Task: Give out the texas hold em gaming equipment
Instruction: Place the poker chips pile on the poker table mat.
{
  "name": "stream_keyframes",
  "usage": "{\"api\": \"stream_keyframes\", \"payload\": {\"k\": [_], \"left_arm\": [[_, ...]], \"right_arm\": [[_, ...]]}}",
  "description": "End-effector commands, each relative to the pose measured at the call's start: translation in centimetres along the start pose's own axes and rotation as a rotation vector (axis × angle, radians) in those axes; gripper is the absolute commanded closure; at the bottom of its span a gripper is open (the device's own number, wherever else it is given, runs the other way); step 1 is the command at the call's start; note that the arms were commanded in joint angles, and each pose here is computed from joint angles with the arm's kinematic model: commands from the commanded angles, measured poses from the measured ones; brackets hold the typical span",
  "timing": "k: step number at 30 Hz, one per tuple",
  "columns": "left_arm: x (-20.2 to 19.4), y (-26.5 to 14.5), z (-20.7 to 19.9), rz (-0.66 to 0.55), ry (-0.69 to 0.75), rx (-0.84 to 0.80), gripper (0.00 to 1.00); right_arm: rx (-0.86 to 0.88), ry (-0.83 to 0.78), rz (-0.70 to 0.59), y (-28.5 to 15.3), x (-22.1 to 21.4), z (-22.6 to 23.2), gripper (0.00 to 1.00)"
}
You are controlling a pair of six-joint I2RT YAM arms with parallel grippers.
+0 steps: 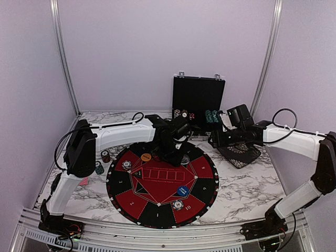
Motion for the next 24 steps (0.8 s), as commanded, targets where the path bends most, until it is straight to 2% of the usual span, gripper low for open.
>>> {"api": "stream_keyframes", "payload": {"k": [1, 11, 20, 24], "left_arm": [[0.2, 0.5, -2.3, 0.001, 0.015, -0.03, 0.64], [-0.8, 2.5, -5.4, 0.016, 0.077, -0.017, 0.64], [-1.5, 3.4, -5.9, 0.026, 0.111, 0.019, 0.64], [-1.6, 3.6, -6.0, 0.031, 0.118, 0.022, 0.59]], "right_arm": [[-0.026, 0.027, -0.051, -1.2, 0.5, -0.5, 0.32], [-0.054, 0.038, -0.048, -1.8, -0.5, -1.2, 0.32], [-0.057, 0.041, -0.044, -2.0, -0.7, -1.3, 0.32], [-0.061, 0.04, -0.045, -2.1, -0.6, -1.3, 0.32]]}}
Point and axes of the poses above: each gripper's point midway between its finger pads, its own y axis out along the fingers, its own z axis along the line the jaws close on, x = y × z, the point moved 8 cm from there along -y, back along the fingers, and after that the axes turned 4 degrees about y, right-handed, at the moved point
